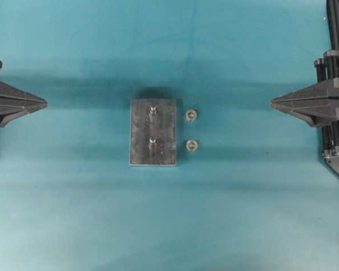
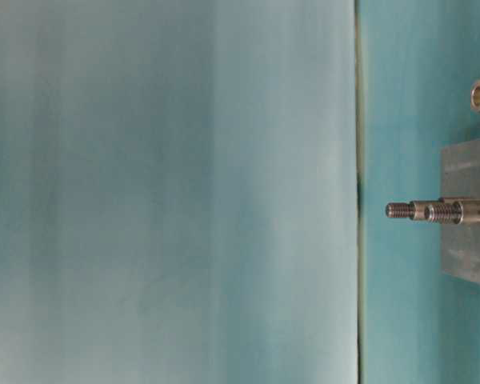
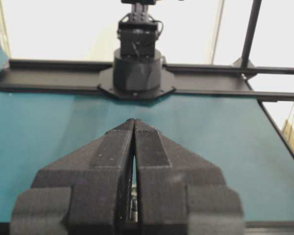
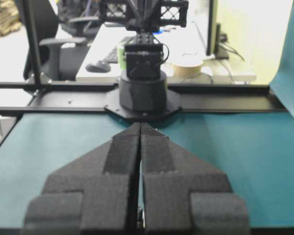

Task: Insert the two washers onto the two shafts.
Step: 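Move the right gripper left toward the upper metal washer beside the plate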

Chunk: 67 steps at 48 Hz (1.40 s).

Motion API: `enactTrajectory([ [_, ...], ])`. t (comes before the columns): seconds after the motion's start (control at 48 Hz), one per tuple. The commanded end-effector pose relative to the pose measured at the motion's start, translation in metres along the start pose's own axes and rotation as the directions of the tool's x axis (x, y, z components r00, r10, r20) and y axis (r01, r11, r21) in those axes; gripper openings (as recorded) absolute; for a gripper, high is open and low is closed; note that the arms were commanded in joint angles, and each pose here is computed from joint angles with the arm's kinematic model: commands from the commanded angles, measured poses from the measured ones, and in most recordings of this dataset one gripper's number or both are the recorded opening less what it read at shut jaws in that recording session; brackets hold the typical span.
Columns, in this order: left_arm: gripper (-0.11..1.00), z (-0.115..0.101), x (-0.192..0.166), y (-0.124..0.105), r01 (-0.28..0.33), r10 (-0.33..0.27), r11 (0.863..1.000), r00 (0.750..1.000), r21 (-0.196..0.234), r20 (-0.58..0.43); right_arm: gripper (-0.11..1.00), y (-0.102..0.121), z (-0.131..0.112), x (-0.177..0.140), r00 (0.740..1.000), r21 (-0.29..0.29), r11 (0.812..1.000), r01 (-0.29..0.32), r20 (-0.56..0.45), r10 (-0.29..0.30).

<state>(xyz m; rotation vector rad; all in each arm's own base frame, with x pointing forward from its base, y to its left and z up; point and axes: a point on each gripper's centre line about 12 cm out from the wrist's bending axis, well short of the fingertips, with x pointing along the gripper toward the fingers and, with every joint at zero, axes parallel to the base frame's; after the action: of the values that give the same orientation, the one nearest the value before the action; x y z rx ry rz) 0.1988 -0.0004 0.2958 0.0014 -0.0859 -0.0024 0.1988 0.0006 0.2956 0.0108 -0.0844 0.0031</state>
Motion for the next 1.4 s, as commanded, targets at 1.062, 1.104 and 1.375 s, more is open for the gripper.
enactTrajectory([
  [1.062, 0.00, -0.048, 0.067, -0.005, 0.029, -0.014, 0.999, 0.826, 0.018, -0.563, 0.01, -0.044, -0.084, 0.087, 0.607, 0.003, 0.985, 0.174, -0.788, -0.105],
  [1.104, 0.00, -0.052, 0.067, -0.005, 0.028, -0.013, 0.999, 0.818, 0.016, -0.576, 0.01, -0.047, -0.088, 0.090, 0.592, -0.001, 0.984, 0.180, -0.799, -0.109],
  [1.375, 0.00, -0.072, 0.073, -0.005, 0.048, -0.011, 0.998, 0.773, 0.041, -0.634, 0.01, -0.055, -0.118, 0.112, 0.493, -0.012, 0.982, 0.189, -0.864, -0.105],
])
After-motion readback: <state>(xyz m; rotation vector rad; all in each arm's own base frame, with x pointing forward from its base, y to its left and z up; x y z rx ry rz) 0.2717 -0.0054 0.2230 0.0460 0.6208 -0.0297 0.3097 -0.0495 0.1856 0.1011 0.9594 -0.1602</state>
